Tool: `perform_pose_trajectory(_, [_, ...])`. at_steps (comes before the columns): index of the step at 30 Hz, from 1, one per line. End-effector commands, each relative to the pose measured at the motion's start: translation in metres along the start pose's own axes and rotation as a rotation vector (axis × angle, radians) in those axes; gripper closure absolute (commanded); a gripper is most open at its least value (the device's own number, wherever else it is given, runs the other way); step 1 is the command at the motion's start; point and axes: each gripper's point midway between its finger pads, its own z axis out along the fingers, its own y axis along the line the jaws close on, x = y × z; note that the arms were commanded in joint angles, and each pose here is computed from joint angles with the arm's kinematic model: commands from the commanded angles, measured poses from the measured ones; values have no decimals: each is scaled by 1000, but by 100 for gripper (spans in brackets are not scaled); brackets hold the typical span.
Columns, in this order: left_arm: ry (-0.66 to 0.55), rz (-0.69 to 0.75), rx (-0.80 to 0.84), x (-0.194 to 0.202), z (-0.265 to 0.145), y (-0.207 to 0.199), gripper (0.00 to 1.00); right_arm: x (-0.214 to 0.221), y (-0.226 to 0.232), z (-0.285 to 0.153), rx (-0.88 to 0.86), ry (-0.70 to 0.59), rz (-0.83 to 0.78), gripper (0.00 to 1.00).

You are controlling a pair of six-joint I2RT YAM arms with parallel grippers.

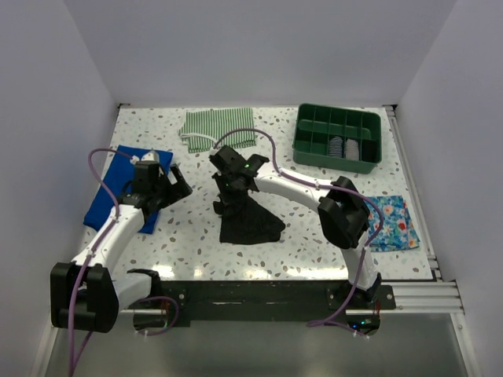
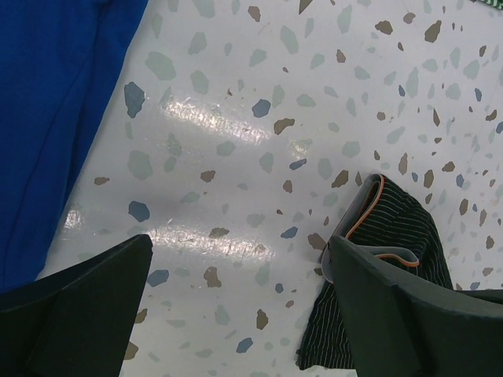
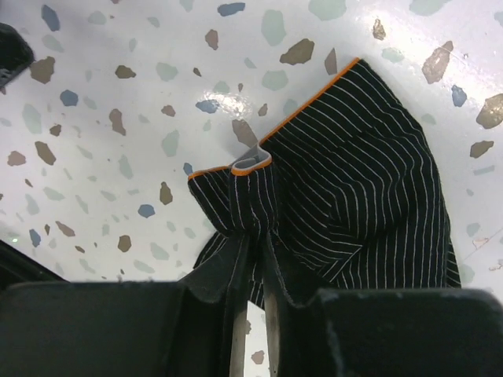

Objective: Roll the underwear
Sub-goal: Flatten out the underwear at the center of the board.

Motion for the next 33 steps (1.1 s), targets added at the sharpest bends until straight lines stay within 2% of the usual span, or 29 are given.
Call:
perform_pose_trajectory(1, [-23,11,23,-9,-4,-5,0,-21,16,-17,-73,-74,10,84])
perform_pose_trajectory(7, [-18,11,29,-7,-4,-5,0,-23,15,-17,-86,-80,8,85])
perform_pose_trajectory(9, [-15,9,27,-6,-3,-5,0,-23,18,-17,-105,-84,8,82])
perform_pose_trajectory(13, [-11,9,30,-6,-3,-5,0,-24,18,-17,-104,-84,13,90])
perform_pose_trajectory(16, [-11,11,37,-6,-3,-7,0,-24,19,-18,-117,-98,19,87])
perform_pose_trajectory(19, [-12,14,38,-7,-3,-7,0,-24,18,-22,-121,-103,37,89])
perform_pose_trajectory(22, [-7,12,36,-5,-3,-6,0,-26,16,-27,-129,-119,61,94])
perform_pose_trajectory(23, [-7,11,40,-4,-3,-7,0,-32,15,-32,-141,-142,74,99])
perform_pose_trajectory(26, [7,9,48,-2,0,-8,0,-33,15,-33,-206,-140,122,97])
perform_pose_trajectory(27, [7,10,48,-2,0,-8,0,-33,16,-34,-226,-135,131,100])
perform_pose_trajectory(33, [6,9,55,-2,-2,-9,0,-32,14,-35,-290,-121,173,100])
